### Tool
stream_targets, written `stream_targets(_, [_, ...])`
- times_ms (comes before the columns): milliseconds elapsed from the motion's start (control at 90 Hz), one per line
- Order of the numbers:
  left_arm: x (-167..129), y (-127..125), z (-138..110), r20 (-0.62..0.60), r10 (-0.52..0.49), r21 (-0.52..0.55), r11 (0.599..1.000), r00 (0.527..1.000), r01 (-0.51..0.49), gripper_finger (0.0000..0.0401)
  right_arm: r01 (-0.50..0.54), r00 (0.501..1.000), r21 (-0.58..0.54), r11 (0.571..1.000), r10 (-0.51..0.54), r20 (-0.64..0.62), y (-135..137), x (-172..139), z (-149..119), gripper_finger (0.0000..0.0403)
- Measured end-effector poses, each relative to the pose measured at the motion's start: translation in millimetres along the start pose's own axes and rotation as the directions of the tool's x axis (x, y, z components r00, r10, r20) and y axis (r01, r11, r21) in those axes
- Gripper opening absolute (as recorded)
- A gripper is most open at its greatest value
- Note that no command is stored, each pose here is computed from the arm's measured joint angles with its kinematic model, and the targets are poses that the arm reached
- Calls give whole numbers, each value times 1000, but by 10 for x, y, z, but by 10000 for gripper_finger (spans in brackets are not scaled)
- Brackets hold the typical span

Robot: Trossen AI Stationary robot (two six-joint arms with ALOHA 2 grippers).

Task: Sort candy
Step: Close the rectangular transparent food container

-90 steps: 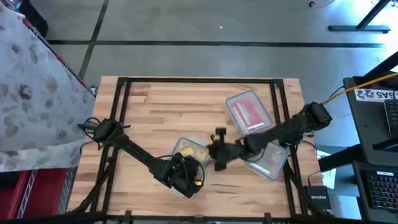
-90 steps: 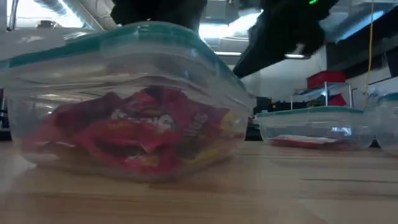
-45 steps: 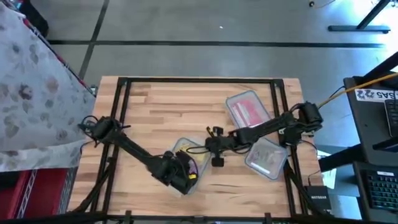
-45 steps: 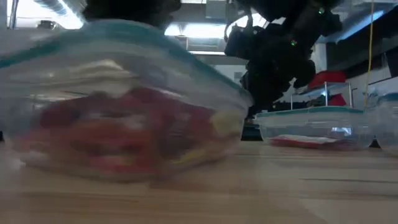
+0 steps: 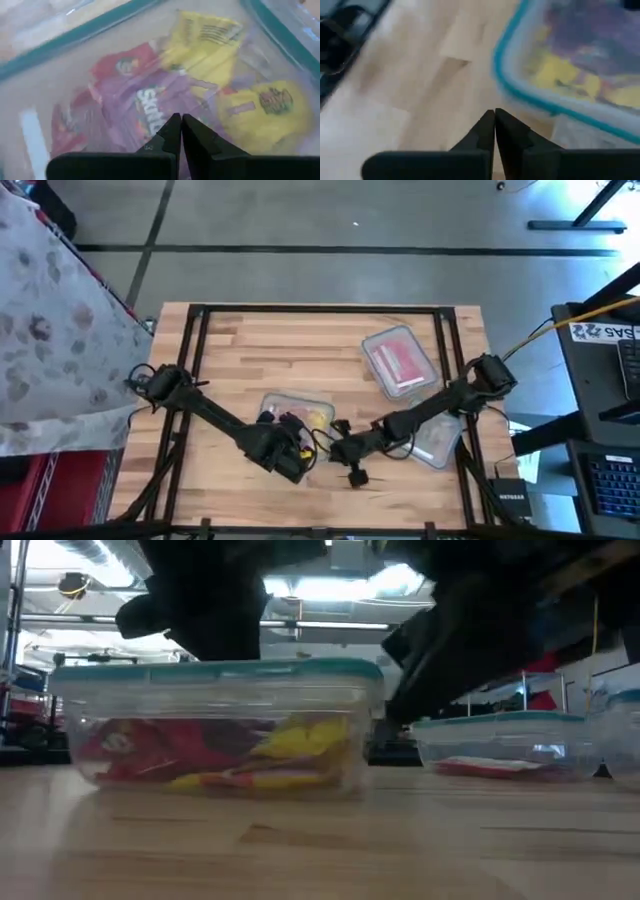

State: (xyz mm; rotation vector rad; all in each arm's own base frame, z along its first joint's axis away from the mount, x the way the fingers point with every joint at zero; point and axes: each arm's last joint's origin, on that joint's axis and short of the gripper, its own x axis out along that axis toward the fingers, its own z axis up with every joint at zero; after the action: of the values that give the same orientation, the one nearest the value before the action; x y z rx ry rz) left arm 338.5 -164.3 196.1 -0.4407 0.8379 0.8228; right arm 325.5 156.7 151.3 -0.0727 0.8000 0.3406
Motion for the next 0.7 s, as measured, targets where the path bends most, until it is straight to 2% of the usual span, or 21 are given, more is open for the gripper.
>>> stream_targets(189, [-19,13,-5,-14,6,7,1000,1000,-5,0,5,999,-36,999,-6,-40,95,-301,69,0])
stream_targets(356, [12,31,-11,-19,7,3,1000,1000,-7,0,241,966,-30,970,-243,-85,-50,-436,41,0])
stream_targets(500, [127,73,-66,-15,6,-23,1000,1000,-6,0,281,955,16,960,-278,-103,-206,-300,7,0])
stream_targets(700, [333,112,-167,7,-53,-1,999,999,53,0,295,953,56,954,-290,-89,-343,-33,-56,0])
